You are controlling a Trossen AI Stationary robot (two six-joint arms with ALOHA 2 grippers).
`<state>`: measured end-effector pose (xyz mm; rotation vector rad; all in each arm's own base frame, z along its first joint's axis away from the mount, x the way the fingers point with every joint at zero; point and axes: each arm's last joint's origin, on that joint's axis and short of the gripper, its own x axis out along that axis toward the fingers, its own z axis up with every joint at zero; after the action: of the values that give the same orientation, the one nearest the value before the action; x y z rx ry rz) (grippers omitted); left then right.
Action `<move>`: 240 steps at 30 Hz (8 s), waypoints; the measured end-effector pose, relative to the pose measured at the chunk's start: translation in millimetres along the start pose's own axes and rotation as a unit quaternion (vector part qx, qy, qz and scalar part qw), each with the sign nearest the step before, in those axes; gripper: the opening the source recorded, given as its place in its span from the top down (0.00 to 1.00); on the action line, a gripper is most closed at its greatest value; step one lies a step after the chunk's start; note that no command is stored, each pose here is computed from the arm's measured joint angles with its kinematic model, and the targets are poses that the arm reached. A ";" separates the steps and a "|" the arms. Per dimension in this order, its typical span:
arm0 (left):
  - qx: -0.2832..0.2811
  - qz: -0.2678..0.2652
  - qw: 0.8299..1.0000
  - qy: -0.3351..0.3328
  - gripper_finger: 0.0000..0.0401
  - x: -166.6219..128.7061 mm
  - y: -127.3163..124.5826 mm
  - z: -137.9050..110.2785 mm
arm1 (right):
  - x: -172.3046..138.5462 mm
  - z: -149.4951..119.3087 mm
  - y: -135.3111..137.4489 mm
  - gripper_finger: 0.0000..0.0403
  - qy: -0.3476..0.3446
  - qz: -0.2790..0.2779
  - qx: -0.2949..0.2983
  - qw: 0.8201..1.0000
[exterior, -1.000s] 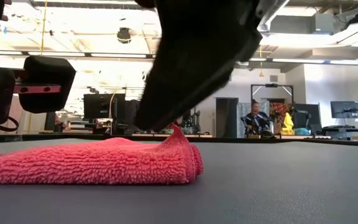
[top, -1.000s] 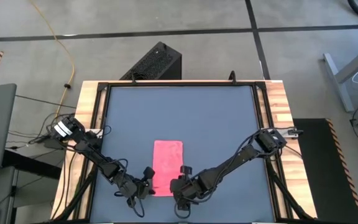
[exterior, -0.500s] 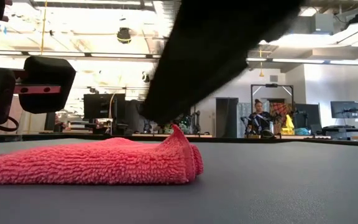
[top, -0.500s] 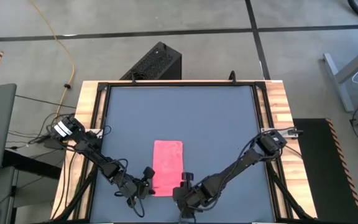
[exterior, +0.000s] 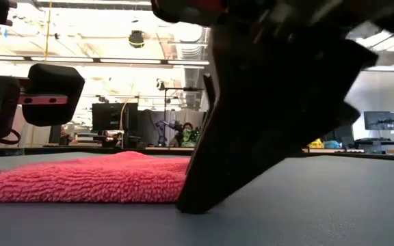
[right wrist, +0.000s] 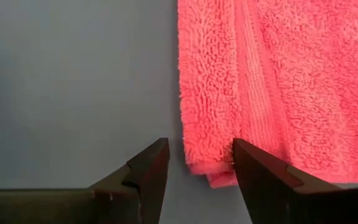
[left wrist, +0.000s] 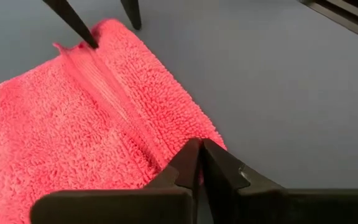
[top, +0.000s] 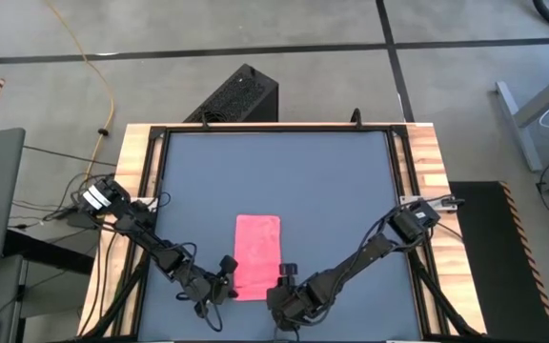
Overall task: Roll towel
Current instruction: Roll the pink towel
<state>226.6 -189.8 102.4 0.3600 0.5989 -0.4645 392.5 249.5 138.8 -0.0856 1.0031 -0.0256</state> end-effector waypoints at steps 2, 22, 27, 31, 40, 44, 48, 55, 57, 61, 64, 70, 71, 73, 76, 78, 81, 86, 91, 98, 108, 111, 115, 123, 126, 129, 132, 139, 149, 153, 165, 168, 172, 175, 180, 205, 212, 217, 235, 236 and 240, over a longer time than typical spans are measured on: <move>0.001 -0.008 1.000 0.004 0.92 0.0 -0.6 -0.9 | 2.1 -1.5 0.3 0.49 0.001 -0.005 0.004 1.000; -0.041 -0.007 0.999 0.025 0.58 -0.3 -1.2 -4.9 | 4.7 -2.5 -1.6 0.71 0.005 -0.011 0.026 1.000; -0.097 -0.004 0.994 0.055 0.67 -0.3 1.3 -9.5 | 6.7 -0.5 -6.5 0.76 0.006 -0.014 0.063 0.998; -0.124 -0.005 0.990 0.064 0.86 0.3 4.9 -11.2 | 7.9 0.4 -8.8 0.84 0.011 -0.009 0.086 0.996; -0.190 -0.138 0.972 0.033 0.99 3.2 16.9 -9.9 | 5.3 8.6 -16.1 0.97 0.028 0.042 0.156 0.987; -0.237 -0.177 0.955 -0.006 1.00 -3.1 25.1 -24.3 | 1.7 12.3 -15.8 0.97 0.027 0.067 0.176 0.982; -0.298 -0.184 0.936 -0.045 1.00 -18.7 30.9 -46.6 | 2.8 17.8 -16.7 0.97 0.023 0.101 0.203 0.974; -0.345 -0.201 0.914 -0.067 1.00 -27.1 28.7 -51.1 | 9.3 24.8 -33.3 0.97 0.028 0.092 0.290 0.952; -0.354 -0.196 0.914 -0.043 1.00 -25.5 26.7 -53.0 | 9.4 24.6 -33.7 0.97 0.030 0.091 0.302 0.948; -0.362 -0.196 0.910 -0.044 1.00 -25.7 25.4 -52.6 | 10.9 21.5 -33.3 0.97 0.034 0.089 0.318 0.943; -0.382 -0.199 0.902 -0.045 1.00 -26.1 25.5 -51.9 | 13.6 17.1 -32.9 0.97 0.027 0.092 0.327 0.940; -0.382 -0.226 0.895 -0.035 1.00 -27.5 19.8 -51.3 | 19.6 18.6 -36.1 0.96 0.010 0.130 0.301 0.945; -0.380 -0.234 0.894 -0.035 1.00 -27.9 18.0 -50.6 | 20.0 20.7 -37.7 0.96 0.008 0.135 0.287 0.948; -0.378 -0.244 0.892 -0.037 1.00 -28.8 16.5 -49.8 | 19.4 23.0 -39.6 0.96 0.011 0.148 0.264 0.953; -0.384 -0.262 0.885 -0.033 1.00 -29.5 14.7 -48.9 | 20.5 30.3 -47.7 0.96 0.014 0.178 0.261 0.949; -0.388 -0.266 0.882 -0.027 1.00 -29.5 14.3 -49.2 | 22.7 34.6 -55.8 0.96 0.018 0.198 0.270 0.942; -0.393 -0.275 0.877 -0.019 1.00 -30.1 12.5 -49.2 | 25.5 41.2 -66.3 0.96 0.018 0.229 0.283 0.931; -0.391 -0.301 0.870 -0.005 0.92 -32.8 1.9 -48.3 | 28.0 43.6 -77.1 0.95 0.044 0.255 0.310 0.915; -0.403 -0.305 0.863 -0.002 0.80 -33.4 0.1 -47.4 | 29.2 41.5 -79.8 0.95 0.070 0.259 0.340 0.901; -0.377 -0.319 0.869 0.004 0.75 -43.5 -1.0 -42.9 | 28.6 42.5 -79.2 0.95 0.070 0.267 0.341 0.899; -0.350 -0.228 0.908 0.012 0.84 -89.9 -1.0 -29.7 | 28.3 43.1 -79.0 0.95 0.065 0.266 0.337 0.901; -0.334 -0.209 0.919 -0.016 0.84 -104.1 -0.9 -24.3 | 28.1 43.8 -79.7 0.95 0.062 0.267 0.337 0.901; -0.299 -0.155 0.938 -0.081 0.84 -114.2 -5.0 -16.5 | 28.5 45.7 -81.8 0.95 0.055 0.268 0.339 0.900; -0.231 -0.093 0.954 -0.165 0.73 -102.1 -25.3 -6.3 | 30.0 47.9 -88.4 0.95 0.050 0.265 0.344 0.899; -0.214 -0.085 0.960 -0.160 0.66 -89.1 -32.4 2.3 | 30.6 48.5 -90.9 0.95 0.048 0.264 0.343 0.900; -0.178 -0.071 0.970 -0.148 0.58 -74.7 -39.0 10.4 | 31.0 48.8 -92.4 0.95 0.047 0.263 0.345 0.900; -0.141 -0.038 0.981 -0.128 0.52 -62.9 -43.8 18.6 | 31.3 49.3 -93.9 0.95 0.046 0.262 0.346 0.900; -0.106 0.012 0.993 -0.052 0.46 -51.4 -48.4 32.4 | 31.0 49.1 -92.9 0.95 0.045 0.263 0.340 0.902; -0.234 0.075 0.969 -0.025 0.46 -35.9 -50.8 22.6 | 30.9 49.3 -93.0 0.95 0.042 0.261 0.337 0.903; -0.244 0.082 0.966 -0.017 0.46 -33.4 -51.3 18.8 | 30.8 49.4 -93.2 0.95 0.042 0.261 0.338 0.904; -0.274 0.084 0.958 -0.025 0.54 -32.9 -50.5 19.8 | 30.8 48.9 -93.4 0.95 0.044 0.258 0.338 0.904; -0.282 0.077 0.956 -0.023 0.66 -32.8 -51.0 19.8 | 30.8 48.9 -93.4 0.95 0.044 0.258 0.338 0.904; -0.285 0.054 0.957 -0.013 0.86 -32.7 -52.4 19.7 | 30.8 48.9 -93.4 0.95 0.045 0.258 0.341 0.903; -0.284 0.035 0.958 -0.008 0.97 -32.5 -53.8 22.0 | 30.6 49.9 -93.2 0.95 0.041 0.261 0.342 0.902; -0.269 0.004 0.963 -0.003 1.00 -32.3 -56.3 27.8 | 28.7 54.5 -90.0 0.94 0.013 0.271 0.335 0.902; -0.266 -0.004 0.964 0.026 1.00 -38.1 -67.6 20.5 | 37.9 75.3 -149.3 0.65 -0.096 0.273 0.206 0.935; -0.274 0.011 0.961 0.033 1.00 -52.2 -68.8 21.7 | 41.1 90.2 -183.1 0.67 -0.204 0.202 0.164 0.944; -0.271 0.020 0.962 0.031 1.00 -69.0 -65.6 26.5 | 61.8 81.6 -193.4 0.69 -0.199 0.144 0.149 0.958; -0.280 0.050 0.958 0.040 1.00 -79.6 -75.4 10.2 | 99.5 67.4 -210.6 0.82 -0.154 0.041 0.150 0.976; -0.281 0.053 0.957 0.040 1.00 -80.5 -76.5 9.4 | 98.6 65.5 -209.6 0.83 -0.144 0.027 0.150 0.978; -0.278 0.059 0.958 0.038 1.00 -82.0 -78.1 8.1 | 97.3 62.3 -203.0 0.87 -0.131 -0.011 0.148 0.980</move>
<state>130.4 -233.5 144.0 -0.1250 0.7506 -0.1527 501.0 45.0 107.3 0.1700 0.7258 -0.1794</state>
